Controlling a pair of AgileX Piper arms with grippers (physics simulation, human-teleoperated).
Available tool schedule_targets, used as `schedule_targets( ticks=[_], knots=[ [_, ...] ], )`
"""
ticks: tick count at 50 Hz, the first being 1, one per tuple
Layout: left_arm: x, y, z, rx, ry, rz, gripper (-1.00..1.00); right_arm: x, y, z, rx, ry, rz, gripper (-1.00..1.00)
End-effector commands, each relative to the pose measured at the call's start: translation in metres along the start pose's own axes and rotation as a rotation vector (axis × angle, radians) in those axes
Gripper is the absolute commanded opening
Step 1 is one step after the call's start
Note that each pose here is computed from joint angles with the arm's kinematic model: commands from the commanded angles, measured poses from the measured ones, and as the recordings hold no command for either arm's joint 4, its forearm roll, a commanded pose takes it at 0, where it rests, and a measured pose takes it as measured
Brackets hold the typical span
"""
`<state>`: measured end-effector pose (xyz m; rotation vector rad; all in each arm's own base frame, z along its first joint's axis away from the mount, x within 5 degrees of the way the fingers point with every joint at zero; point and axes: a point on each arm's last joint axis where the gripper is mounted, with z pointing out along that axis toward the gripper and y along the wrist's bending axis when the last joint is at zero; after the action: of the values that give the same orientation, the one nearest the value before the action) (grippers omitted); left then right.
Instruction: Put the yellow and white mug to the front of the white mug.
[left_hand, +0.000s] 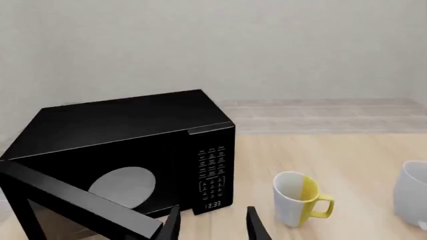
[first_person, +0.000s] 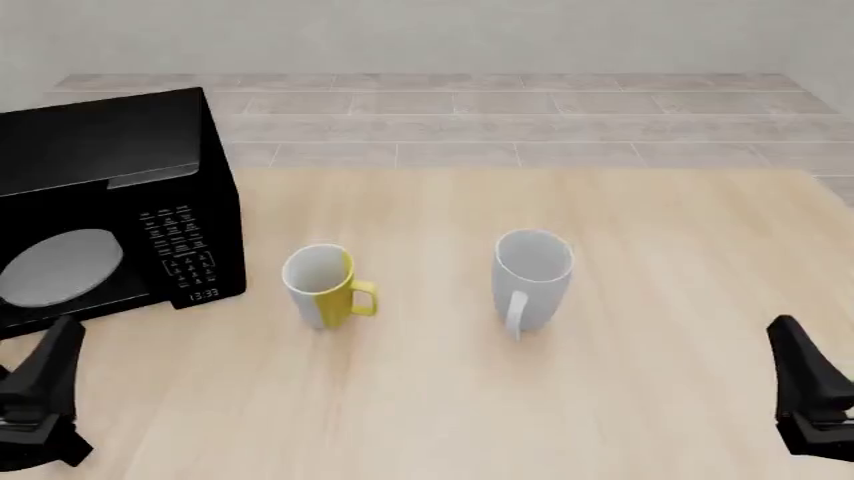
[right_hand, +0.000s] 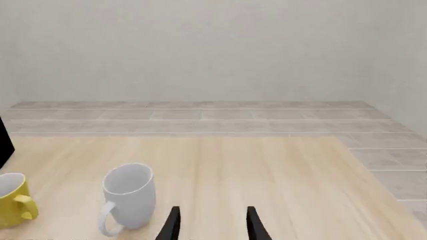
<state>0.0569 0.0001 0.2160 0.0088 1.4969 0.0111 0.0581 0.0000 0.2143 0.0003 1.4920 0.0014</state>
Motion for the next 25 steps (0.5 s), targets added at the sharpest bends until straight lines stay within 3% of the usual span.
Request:
schedule_targets(
  ticks=[1,3,5,8,10,11,12,13,15,16,24,25],
  knots=[
    [0.002,0.0,0.0,0.001,-0.012,-0.013,1.0,-0.006,0.0,0.01,0.004,0.036,0.0,1.0],
    [0.002,0.0,0.0,0.001,-0.012,-0.013,1.0,-0.007,0.002,0.017,-0.022,0.067,-0.014,1.0],
    [0.002,0.0,0.0,0.001,-0.012,-0.013,1.0,-0.013,0.001,0.025,-0.018,0.096,-0.068,1.0],
    [0.002,0.0,0.0,0.001,-0.012,-0.013,1.0,-0.018,0.002,0.027,-0.024,0.097,-0.042,1.0],
    [0.002,0.0,0.0,0.001,-0.012,-0.013,1.0,-0.02,0.005,0.04,-0.059,0.144,-0.039,1.0],
    [0.002,0.0,0.0,0.001,-0.012,-0.013,1.0,-0.022,0.007,0.043,-0.073,0.151,-0.055,1.0],
    [0.002,0.0,0.0,0.001,-0.012,-0.013,1.0,-0.03,0.005,0.037,-0.06,0.106,-0.08,1.0],
    [0.002,0.0,0.0,0.001,-0.012,-0.013,1.0,-0.031,0.014,0.051,-0.138,0.165,-0.084,1.0],
    [0.002,0.0,0.0,0.001,-0.012,-0.013,1.0,-0.033,0.017,0.054,-0.161,0.171,-0.085,1.0],
    [0.002,0.0,0.0,0.001,-0.012,-0.013,1.0,-0.036,0.023,0.062,-0.207,0.21,-0.114,1.0],
    [0.002,0.0,0.0,0.001,-0.012,-0.013,1.0,-0.059,0.042,0.074,-0.341,0.218,-0.171,1.0],
    [0.002,0.0,0.0,0.001,-0.012,-0.013,1.0,-0.07,0.058,0.081,-0.432,0.229,-0.21,1.0]
  ],
)
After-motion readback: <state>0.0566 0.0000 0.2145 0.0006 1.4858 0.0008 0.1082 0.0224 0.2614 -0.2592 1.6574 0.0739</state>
